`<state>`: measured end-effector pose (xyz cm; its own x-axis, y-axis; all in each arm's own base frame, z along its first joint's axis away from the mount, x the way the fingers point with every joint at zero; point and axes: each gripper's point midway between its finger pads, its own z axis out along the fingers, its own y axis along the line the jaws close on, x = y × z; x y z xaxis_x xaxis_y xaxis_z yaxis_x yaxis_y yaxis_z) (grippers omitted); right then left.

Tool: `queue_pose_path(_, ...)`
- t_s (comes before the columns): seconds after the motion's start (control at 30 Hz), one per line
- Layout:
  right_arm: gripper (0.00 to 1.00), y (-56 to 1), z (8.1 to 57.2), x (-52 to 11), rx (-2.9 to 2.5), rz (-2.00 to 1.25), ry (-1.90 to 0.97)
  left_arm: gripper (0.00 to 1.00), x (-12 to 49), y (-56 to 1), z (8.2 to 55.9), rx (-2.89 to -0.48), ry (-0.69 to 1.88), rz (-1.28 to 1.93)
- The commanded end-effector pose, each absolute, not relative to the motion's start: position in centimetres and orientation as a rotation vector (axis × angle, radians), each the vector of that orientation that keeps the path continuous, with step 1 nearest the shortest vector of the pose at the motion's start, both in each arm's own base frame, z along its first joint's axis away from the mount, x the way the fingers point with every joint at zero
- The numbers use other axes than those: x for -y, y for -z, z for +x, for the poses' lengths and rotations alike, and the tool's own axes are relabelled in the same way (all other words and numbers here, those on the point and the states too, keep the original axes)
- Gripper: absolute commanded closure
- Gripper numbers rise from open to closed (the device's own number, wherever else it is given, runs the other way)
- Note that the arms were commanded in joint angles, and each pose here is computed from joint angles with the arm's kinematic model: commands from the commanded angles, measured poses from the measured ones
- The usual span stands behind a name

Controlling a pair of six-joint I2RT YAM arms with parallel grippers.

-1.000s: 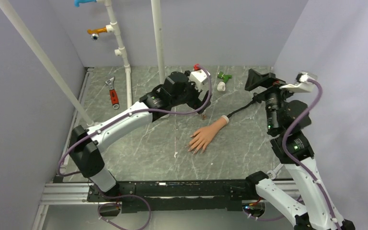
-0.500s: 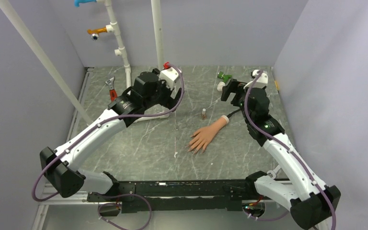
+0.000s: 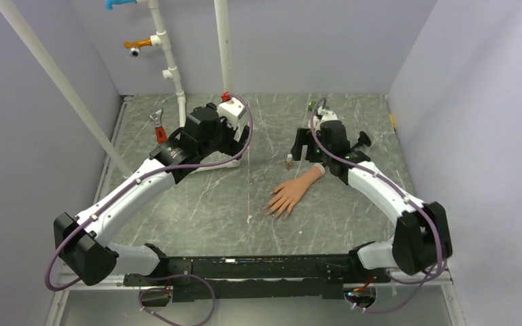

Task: Paint the nails
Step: Pick up the nail polish bottle from the center of the board.

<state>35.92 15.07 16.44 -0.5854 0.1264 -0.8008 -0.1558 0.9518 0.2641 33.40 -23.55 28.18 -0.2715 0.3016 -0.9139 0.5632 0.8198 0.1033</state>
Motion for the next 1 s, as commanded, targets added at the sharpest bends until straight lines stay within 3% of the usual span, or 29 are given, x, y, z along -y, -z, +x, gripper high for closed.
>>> queue_pose_path(0.0, 0.11, -15.0, 36.9, -18.0, -2.203, -0.113, -0.514, 0.06, 22.8, -28.8, 34.1, -1.867, 0.272, 0.57)
queue_pose_path(0.3, 0.15, -10.8, 38.2, -19.7, -2.314, -0.147, -0.477, 0.05, 21.2, -29.5, 34.0, -1.834, 0.217, 0.532)
queue_pose_path(0.57, 0.28, -8.8, 39.1, -20.3, -2.306, -0.161, -0.355, 0.05, 20.6, -30.3, 33.8, -1.803, 0.207, 0.511)
queue_pose_path(0.97, 0.33, -6.7, 41.0, -20.1, -2.321, -0.147, -0.258, 0.05, 20.1, -30.6, 33.7, -1.788, 0.188, 0.499)
